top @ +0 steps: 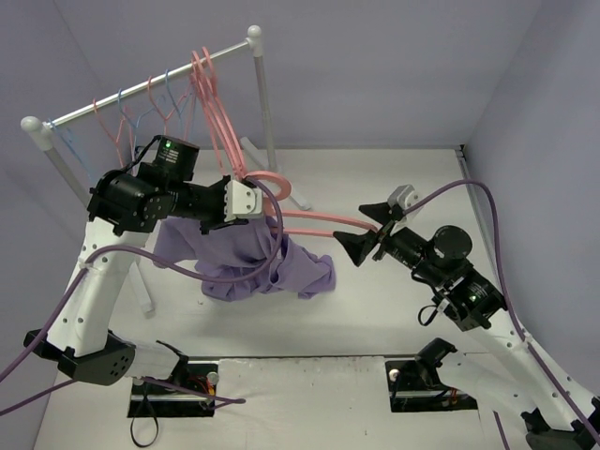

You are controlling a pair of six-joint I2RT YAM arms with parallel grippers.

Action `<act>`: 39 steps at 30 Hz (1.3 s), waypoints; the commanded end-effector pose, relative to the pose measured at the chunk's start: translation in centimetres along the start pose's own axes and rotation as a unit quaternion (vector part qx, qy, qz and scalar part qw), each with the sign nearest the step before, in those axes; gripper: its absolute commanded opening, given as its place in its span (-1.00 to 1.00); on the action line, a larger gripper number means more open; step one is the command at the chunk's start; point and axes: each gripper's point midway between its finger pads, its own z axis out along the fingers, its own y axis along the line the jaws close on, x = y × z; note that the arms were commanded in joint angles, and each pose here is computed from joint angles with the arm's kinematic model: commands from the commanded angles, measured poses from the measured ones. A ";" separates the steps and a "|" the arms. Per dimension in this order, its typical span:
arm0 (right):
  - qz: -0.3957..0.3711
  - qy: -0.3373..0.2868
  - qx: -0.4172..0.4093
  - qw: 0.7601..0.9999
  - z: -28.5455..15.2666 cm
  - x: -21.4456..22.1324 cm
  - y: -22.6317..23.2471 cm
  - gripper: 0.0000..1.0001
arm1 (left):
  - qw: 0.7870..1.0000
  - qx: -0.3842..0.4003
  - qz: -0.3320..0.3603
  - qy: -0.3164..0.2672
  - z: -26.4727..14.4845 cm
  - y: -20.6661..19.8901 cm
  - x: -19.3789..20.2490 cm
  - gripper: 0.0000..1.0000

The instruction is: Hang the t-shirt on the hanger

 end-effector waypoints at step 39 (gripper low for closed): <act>0.316 0.035 0.216 0.923 8.7 7.7 2.7 -0.14 | 0.934 -0.249 -0.248 -0.061 1.6 8.5 -2.4 -1.00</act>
